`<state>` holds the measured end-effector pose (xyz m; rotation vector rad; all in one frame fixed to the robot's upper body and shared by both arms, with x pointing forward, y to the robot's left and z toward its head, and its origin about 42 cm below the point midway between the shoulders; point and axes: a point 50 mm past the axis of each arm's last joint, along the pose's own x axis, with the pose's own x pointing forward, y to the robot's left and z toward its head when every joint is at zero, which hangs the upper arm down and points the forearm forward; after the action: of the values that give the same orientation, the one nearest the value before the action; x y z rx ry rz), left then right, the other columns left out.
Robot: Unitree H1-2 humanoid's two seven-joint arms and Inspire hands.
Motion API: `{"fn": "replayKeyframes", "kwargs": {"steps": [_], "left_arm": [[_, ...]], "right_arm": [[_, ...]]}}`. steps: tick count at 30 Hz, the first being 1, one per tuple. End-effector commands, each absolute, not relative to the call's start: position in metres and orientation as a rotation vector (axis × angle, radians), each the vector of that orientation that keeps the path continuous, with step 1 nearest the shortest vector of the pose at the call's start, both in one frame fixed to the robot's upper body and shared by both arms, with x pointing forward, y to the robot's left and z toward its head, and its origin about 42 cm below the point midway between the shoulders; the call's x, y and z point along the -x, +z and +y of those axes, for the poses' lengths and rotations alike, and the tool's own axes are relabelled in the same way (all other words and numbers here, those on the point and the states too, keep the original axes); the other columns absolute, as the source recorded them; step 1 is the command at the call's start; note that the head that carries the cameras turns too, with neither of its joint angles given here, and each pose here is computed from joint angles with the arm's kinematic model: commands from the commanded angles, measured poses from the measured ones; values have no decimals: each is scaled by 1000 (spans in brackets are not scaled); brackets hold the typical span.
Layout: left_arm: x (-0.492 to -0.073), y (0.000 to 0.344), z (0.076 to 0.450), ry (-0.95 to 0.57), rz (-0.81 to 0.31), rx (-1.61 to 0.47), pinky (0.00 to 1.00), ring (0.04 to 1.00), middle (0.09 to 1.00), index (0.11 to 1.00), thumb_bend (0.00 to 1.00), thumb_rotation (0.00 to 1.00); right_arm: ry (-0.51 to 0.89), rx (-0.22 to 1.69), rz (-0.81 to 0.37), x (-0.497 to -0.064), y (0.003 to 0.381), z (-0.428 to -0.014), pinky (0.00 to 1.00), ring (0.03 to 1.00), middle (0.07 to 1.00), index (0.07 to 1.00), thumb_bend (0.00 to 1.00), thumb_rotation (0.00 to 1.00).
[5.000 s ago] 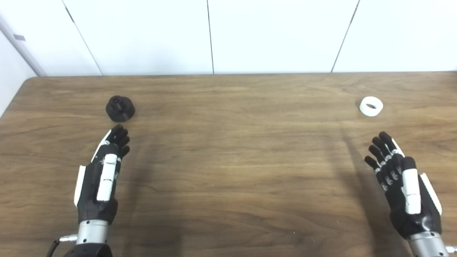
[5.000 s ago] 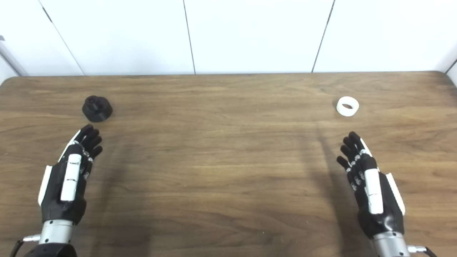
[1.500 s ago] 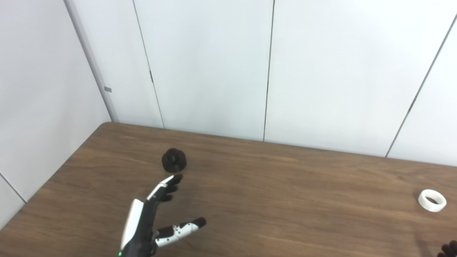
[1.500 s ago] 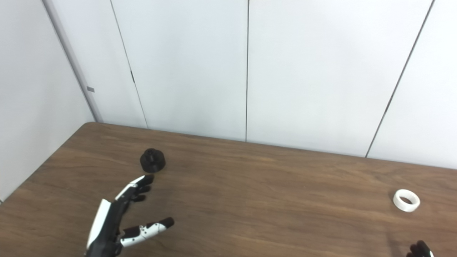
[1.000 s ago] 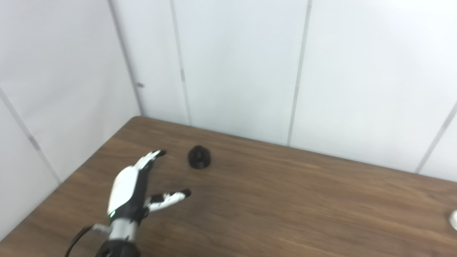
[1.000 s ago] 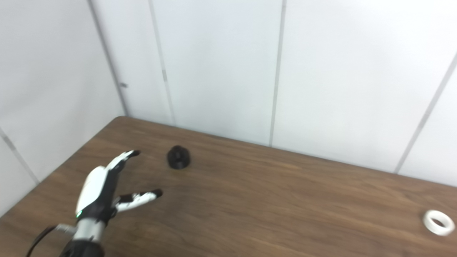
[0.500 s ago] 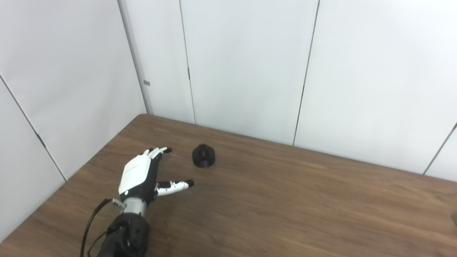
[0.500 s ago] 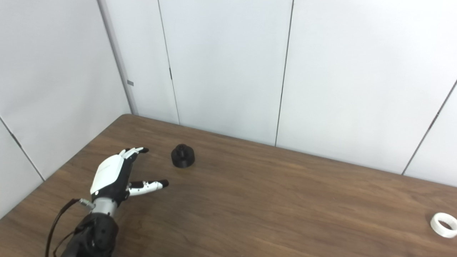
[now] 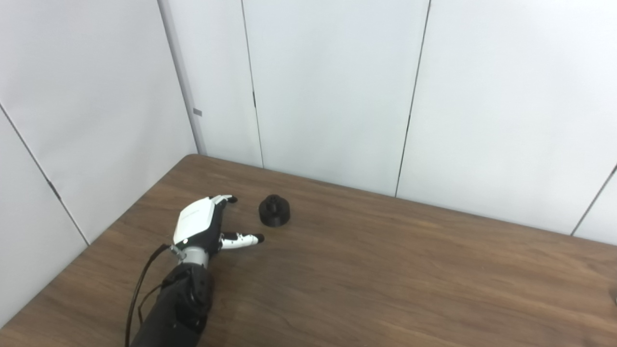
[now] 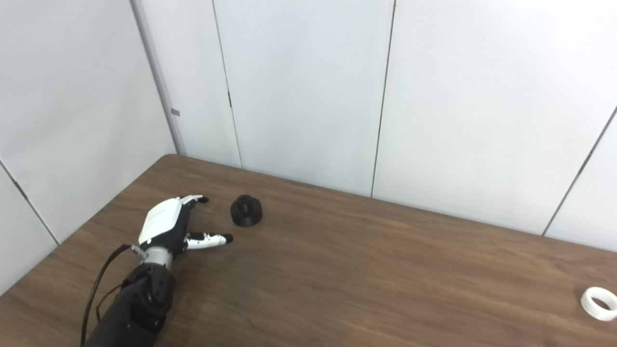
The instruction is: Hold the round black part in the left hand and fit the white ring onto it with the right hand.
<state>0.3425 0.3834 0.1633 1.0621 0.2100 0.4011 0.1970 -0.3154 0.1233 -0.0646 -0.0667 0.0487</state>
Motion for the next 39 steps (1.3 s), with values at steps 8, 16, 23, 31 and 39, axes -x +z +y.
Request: {"fn": "replayKeyframes", "kwargs": {"steps": [8,16,23,31,39], "left_arm": [[-388,185,389,412,179,-1087,1000,956,908,828,947,397],[-410,187,390,344,213,-1092,1000,972,928,849,953,404],[-425,189,384,307,262,-1084,1000,989,947,869,962,416],[-435,189,378,287,271,-1043,1000,987,944,859,957,394],[-437,191,374,275,235,-1025,1000,986,940,839,956,357]], "right_arm": [[67,64,-135,-198,136,-310,1000,999,972,1000,596,986],[58,67,-131,-197,135,-309,995,984,946,1000,597,998],[58,66,-127,-194,136,-308,991,978,947,999,598,996],[57,66,-129,-194,135,-309,983,977,940,999,608,1000],[55,63,-124,-193,136,-309,975,968,946,998,604,1000]]}}
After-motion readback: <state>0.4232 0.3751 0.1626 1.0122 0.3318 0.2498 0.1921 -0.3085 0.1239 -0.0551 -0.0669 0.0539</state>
